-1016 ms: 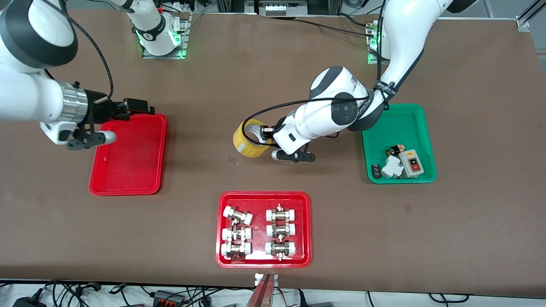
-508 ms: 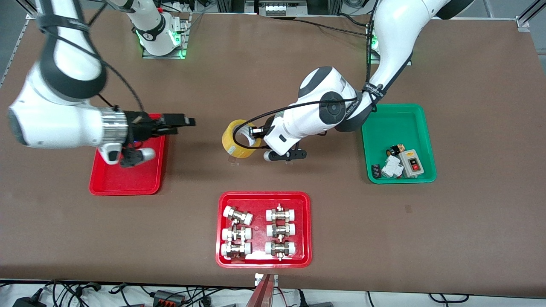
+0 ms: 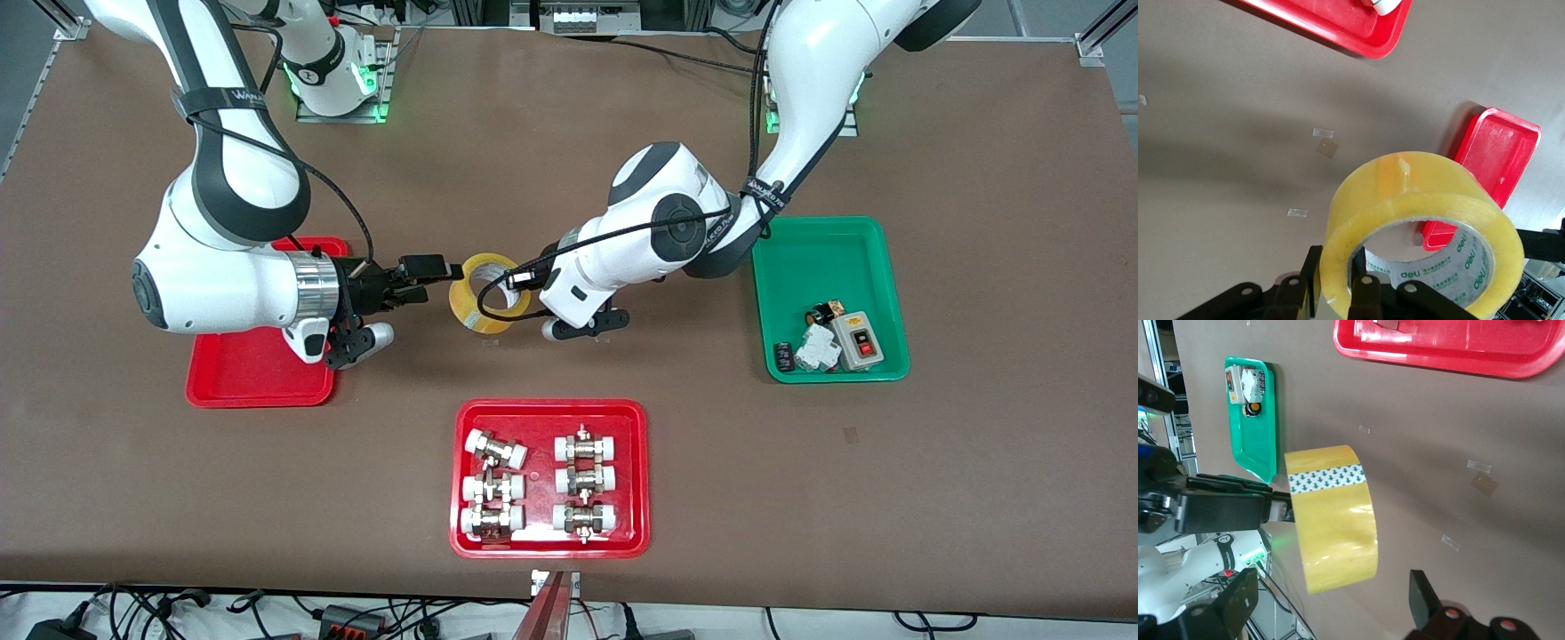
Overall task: Left arm passes tape to right arm into tray
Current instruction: 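Close the right gripper on the tape held by the left gripper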
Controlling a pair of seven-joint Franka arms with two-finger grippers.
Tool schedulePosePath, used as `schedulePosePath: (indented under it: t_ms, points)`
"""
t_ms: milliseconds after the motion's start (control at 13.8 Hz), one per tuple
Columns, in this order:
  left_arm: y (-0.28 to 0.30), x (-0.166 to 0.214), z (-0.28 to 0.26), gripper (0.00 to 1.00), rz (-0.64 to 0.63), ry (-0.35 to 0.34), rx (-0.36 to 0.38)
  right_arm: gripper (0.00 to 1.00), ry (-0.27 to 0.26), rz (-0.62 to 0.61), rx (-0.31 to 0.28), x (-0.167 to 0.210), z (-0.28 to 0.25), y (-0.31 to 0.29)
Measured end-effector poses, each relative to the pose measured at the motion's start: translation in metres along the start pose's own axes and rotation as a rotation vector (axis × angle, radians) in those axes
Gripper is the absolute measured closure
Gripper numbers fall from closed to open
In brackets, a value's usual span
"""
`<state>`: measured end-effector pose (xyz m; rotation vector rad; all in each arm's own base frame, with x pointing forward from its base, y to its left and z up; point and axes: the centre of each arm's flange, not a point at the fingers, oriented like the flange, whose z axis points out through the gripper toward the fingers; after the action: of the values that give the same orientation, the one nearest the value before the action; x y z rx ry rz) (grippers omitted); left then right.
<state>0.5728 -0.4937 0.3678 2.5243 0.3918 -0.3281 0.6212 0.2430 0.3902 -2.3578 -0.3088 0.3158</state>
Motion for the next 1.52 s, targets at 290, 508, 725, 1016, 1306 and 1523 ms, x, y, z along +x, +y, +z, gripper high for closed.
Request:
schedulePosePath:
  t_ms: [290,508,725,1016,1306,1523]
  points:
    - [0.0,0.0,0.0,0.79,0.011,0.001,-0.002,0.0,0.03,0.001,0.035,0.009,0.009,0.009]
    - [0.0,0.001,0.0,0.79,0.011,0.001,-0.002,0.0,0.043,0.008,0.058,0.012,0.013,0.011]
    - [0.0,0.001,0.0,0.79,0.012,0.001,-0.002,0.06,0.048,0.008,0.061,0.012,0.012,0.01]
    - [-0.001,0.002,0.0,0.79,0.01,0.001,-0.001,0.47,0.052,-0.002,0.06,0.013,0.012,0.01]
    - [-0.001,0.002,0.0,0.79,0.01,0.001,-0.001,0.47,0.052,-0.004,0.06,0.013,0.012,0.01]
    - [-0.001,0.003,0.0,0.79,0.009,0.001,-0.001,0.47,0.053,-0.005,0.06,0.013,0.012,0.01]
